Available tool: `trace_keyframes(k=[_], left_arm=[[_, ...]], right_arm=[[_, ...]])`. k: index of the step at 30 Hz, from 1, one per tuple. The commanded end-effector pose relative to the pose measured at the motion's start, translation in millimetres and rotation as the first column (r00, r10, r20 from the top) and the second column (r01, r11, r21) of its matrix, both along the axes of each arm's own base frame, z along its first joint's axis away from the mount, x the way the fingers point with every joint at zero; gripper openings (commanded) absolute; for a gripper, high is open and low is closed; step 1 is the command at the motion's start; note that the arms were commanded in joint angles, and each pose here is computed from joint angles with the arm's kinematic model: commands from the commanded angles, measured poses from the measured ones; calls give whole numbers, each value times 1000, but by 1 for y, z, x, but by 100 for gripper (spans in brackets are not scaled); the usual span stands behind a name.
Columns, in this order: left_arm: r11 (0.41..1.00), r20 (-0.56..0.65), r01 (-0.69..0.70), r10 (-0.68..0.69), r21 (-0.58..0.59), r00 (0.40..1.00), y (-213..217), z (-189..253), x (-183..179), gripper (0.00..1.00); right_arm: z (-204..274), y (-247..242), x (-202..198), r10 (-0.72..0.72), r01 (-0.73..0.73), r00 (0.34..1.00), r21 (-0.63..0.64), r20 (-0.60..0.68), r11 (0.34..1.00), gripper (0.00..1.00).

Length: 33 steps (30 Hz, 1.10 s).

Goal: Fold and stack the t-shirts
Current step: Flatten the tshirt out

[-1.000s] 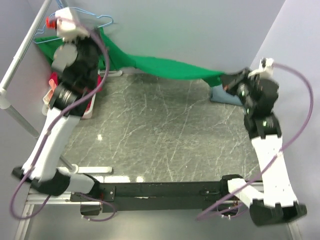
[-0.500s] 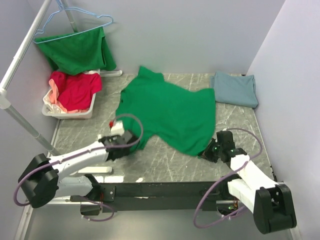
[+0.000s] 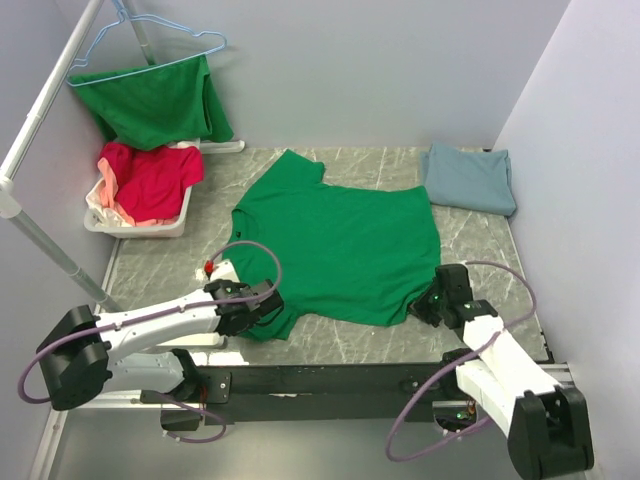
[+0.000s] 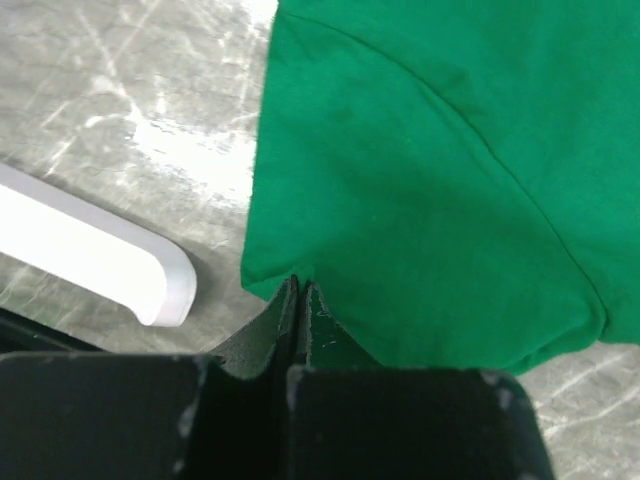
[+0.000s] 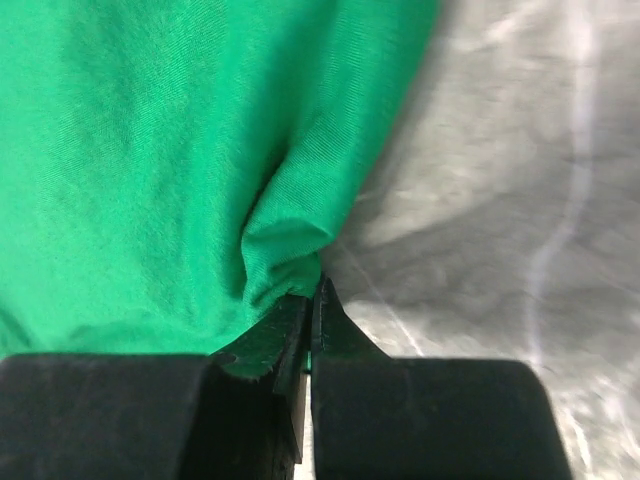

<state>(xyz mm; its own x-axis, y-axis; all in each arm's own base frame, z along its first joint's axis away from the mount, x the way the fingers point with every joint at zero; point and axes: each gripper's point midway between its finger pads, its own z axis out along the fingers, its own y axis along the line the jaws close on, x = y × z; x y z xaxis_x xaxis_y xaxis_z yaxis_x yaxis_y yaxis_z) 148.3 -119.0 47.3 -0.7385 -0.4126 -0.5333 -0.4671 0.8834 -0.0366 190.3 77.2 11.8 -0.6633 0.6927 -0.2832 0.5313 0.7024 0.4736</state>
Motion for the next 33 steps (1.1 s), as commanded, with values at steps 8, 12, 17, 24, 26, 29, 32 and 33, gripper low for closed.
trace_keyframes(k=[8, 12, 17, 24, 26, 29, 32, 33], left_arm=[[998, 72, -58, 56, 18, 996, -3, 18, 10, 1], [998, 79, -53, 51, 20, 996, -6, 21, 11, 1], [998, 79, -58, 56, 21, 995, -2, 21, 7, 1], [1000, 64, -24, 25, -13, 998, -4, 17, -2, 1], [1000, 66, -23, 24, -17, 997, -3, 18, -3, 1], [999, 71, -22, 24, -26, 997, -4, 21, -4, 1], [999, 73, -14, 17, -40, 997, -6, 21, -5, 1], [999, 73, -14, 17, -43, 997, -7, 22, -5, 1]], right_arm=[[57, -44, 5, -233, 254, 955, -101, 184, 962, 0], [66, -57, -3, -308, 328, 939, -133, 154, 935, 0], [86, -69, -8, -406, 429, 899, -138, 165, 893, 0], [112, -85, -7, -472, 506, 857, -166, 209, 846, 0], [112, -81, -7, -463, 493, 865, -158, 195, 855, 0], [106, -76, -6, -450, 476, 874, -136, 184, 869, 0], [102, -69, -5, -431, 454, 885, -115, 175, 884, 0], [102, -69, -4, -431, 453, 885, -109, 177, 885, 0]])
